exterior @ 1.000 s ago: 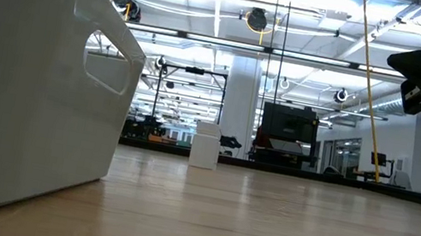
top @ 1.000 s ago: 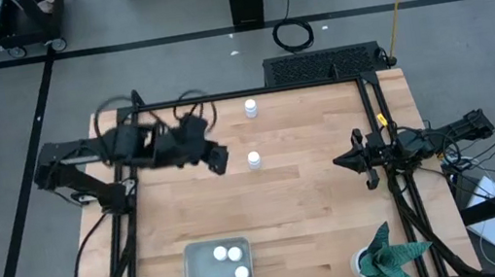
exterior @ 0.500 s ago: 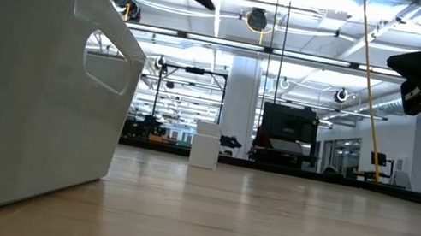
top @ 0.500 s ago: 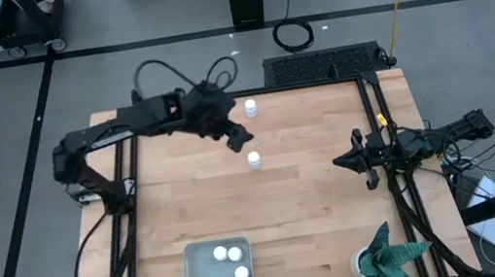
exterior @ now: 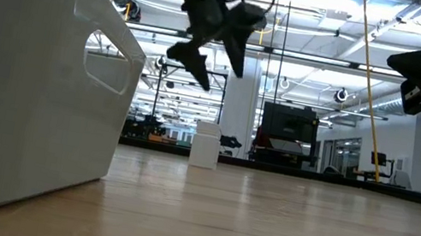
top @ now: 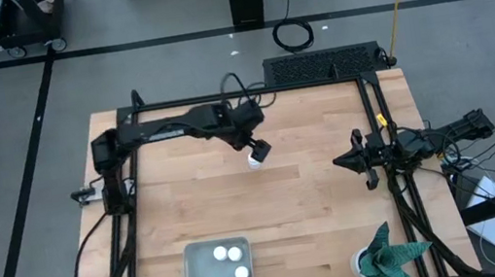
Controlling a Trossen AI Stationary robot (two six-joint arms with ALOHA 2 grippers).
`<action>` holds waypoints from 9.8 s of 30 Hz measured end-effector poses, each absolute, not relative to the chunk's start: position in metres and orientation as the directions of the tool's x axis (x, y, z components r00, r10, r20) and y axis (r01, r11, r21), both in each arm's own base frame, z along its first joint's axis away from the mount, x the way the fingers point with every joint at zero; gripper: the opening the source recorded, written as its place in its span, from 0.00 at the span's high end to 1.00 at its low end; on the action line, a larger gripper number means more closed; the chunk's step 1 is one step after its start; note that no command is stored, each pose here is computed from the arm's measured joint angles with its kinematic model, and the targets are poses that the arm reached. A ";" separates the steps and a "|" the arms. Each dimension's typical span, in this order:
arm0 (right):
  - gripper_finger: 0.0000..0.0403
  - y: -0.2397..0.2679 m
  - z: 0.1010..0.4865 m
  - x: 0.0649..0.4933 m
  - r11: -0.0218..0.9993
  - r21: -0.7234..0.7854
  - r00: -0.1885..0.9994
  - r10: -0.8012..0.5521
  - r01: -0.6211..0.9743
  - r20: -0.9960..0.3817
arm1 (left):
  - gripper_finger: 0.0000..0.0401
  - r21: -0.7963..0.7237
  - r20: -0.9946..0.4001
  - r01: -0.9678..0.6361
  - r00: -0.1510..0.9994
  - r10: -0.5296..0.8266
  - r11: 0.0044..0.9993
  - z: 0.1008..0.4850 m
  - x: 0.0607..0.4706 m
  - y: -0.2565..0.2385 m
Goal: Pick and place pill bottles into a basket
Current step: Put the white medicine bottle into the gray bin
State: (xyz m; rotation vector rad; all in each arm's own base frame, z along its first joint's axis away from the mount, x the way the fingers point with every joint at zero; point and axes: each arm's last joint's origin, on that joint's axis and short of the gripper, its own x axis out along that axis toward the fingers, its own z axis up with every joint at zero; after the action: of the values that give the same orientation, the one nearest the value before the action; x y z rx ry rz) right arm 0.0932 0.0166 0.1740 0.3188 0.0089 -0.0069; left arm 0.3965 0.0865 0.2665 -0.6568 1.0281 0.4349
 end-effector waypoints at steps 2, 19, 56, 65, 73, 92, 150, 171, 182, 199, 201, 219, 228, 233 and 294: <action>0.99 0.017 0.174 0.093 0.950 0.313 1.000 -0.006 0.009 -0.010 | 0.11 -0.272 -0.899 -0.624 0.435 0.037 0.733 0.259 0.399 0.086; 0.99 0.017 0.174 0.093 0.950 0.313 1.000 -0.005 0.009 -0.011 | 0.11 -0.164 -0.929 -0.649 0.355 0.104 0.743 0.231 0.410 0.079; 0.99 0.017 0.174 0.094 0.950 0.312 1.000 -0.005 0.010 -0.015 | 0.11 -0.137 -0.966 -0.638 0.255 0.040 0.758 0.189 0.421 0.076; 0.99 0.017 0.174 0.094 0.950 0.312 1.000 -0.006 0.010 -0.016 | 0.22 -0.135 -0.966 -0.646 0.254 0.044 0.751 0.189 0.421 0.077; 0.99 0.017 0.174 0.094 0.950 0.312 1.000 -0.006 0.010 -0.015 | 0.39 -0.144 -0.963 -0.647 0.265 0.044 0.749 0.190 0.422 0.077; 0.99 0.017 0.174 0.094 0.950 0.312 1.000 -0.005 0.010 -0.015 | 0.57 -0.160 -0.968 -0.597 0.249 -0.008 0.786 0.196 0.417 0.074; 0.99 0.017 0.174 0.094 0.950 0.312 1.000 -0.005 0.010 -0.016 | 0.59 -0.492 -0.871 -0.829 0.467 -0.155 0.266 0.315 0.269 -0.249; 0.99 0.017 0.174 0.094 0.950 0.311 1.000 -0.005 0.010 -0.016 | 0.59 -0.233 -0.971 -0.911 0.239 -0.027 0.340 0.259 0.282 -0.264; 0.99 0.017 0.174 0.094 0.950 0.311 1.000 -0.005 0.010 -0.016 | 0.59 -0.136 -0.985 -0.909 0.168 0.047 0.393 0.229 0.291 -0.267; 0.99 0.017 0.174 0.094 0.950 0.312 1.000 -0.005 0.010 -0.016 | 0.59 -0.071 -0.987 -0.889 0.129 0.098 0.452 0.205 0.298 -0.267; 0.99 0.017 0.174 0.094 0.950 0.311 1.000 -0.005 0.010 -0.016 | 0.59 -0.072 -0.987 -0.884 0.130 0.096 0.461 0.205 0.298 -0.266; 0.99 0.017 0.174 0.094 0.950 0.312 1.000 -0.005 0.010 -0.016 | 0.51 -0.144 -0.981 -0.880 0.186 0.049 0.452 0.206 0.305 -0.269; 0.99 0.017 0.174 0.094 0.950 0.312 1.000 -0.005 0.010 -0.016 | 0.43 -0.139 -0.983 -0.889 0.177 0.047 0.437 0.206 0.305 -0.269; 0.99 0.017 0.174 0.094 0.950 0.312 1.000 -0.006 0.010 -0.016 | 0.43 -0.133 -0.987 -0.900 0.158 0.027 0.415 0.206 0.304 -0.270; 0.99 0.017 0.174 0.094 0.950 0.312 1.000 -0.006 0.010 -0.016 | 0.81 -0.596 -0.308 -0.398 0.916 0.258 0.698 0.462 0.303 0.064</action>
State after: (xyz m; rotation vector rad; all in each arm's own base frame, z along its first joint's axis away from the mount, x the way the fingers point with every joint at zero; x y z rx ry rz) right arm 0.0936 0.0167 0.1735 0.3169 0.0145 -0.0082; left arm 0.3026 0.0638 0.4624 -0.7098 0.2079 0.3684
